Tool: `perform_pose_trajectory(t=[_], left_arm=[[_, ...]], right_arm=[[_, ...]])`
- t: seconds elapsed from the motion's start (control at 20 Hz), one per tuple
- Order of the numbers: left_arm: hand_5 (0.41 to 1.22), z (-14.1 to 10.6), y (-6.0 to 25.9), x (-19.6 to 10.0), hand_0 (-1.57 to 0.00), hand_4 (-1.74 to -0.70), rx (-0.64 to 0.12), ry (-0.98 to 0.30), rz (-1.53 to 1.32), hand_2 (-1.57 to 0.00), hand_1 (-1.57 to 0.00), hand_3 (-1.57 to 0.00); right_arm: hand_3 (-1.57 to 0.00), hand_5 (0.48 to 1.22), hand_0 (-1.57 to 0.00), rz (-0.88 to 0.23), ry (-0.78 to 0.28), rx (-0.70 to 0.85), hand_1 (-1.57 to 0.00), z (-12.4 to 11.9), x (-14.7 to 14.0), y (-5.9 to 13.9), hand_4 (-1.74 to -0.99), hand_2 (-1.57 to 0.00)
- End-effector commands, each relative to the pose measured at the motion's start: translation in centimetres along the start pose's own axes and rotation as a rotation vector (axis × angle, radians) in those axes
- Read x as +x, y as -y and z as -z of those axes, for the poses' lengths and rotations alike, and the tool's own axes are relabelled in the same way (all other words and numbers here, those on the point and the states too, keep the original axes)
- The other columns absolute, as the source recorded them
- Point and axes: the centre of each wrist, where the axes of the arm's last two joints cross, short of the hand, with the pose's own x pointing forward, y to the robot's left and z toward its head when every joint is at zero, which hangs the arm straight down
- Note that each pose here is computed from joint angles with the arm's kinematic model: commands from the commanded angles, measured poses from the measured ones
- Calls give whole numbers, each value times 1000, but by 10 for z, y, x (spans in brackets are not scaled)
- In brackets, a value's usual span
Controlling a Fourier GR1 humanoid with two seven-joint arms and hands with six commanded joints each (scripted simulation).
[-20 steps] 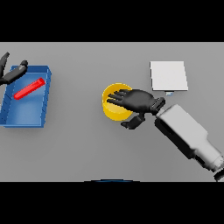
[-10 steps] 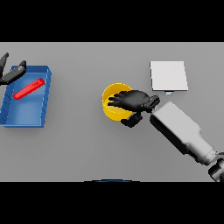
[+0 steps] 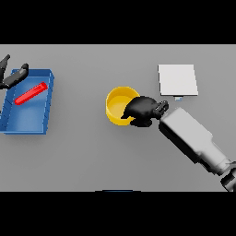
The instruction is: Pick up the red beaker and tilt it to pour out 1 green nut into yellow bowl. Pick up the yellow bowl and place it on the metallic measuring scale.
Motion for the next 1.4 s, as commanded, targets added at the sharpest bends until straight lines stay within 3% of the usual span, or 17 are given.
perform_pose_trajectory(t=[0.0,0.3,0.85,1.05,1.35], left_arm=[[710,0,1,-2,1,-784,1,0,3,1,1,1],[704,-2,-2,-3,1,-778,2,-2,3,1,1,1],[704,-1,-4,0,1,-799,-14,4,-25,1,1,1],[717,-5,-5,1,1,-820,-16,9,-46,1,1,1],[739,-7,-5,5,1,-844,-11,-16,-52,1,1,1]], right_arm=[[-1106,1177,-1384,-2,-4,6,-1376,0,-1,1,-1674,-1287],[-1185,1209,-1522,-3,-17,-1,-1520,-11,1,16,-1724,-1415],[-1179,1219,-1567,-20,-147,-76,-1567,-58,-10,44,-1739,-1507],[-1183,1220,-1545,-15,-232,-117,-1569,-75,-28,60,-1740,-1487],[-1153,1221,-1564,-13,-348,-215,-1571,-95,-73,65,-1741,-1542]])
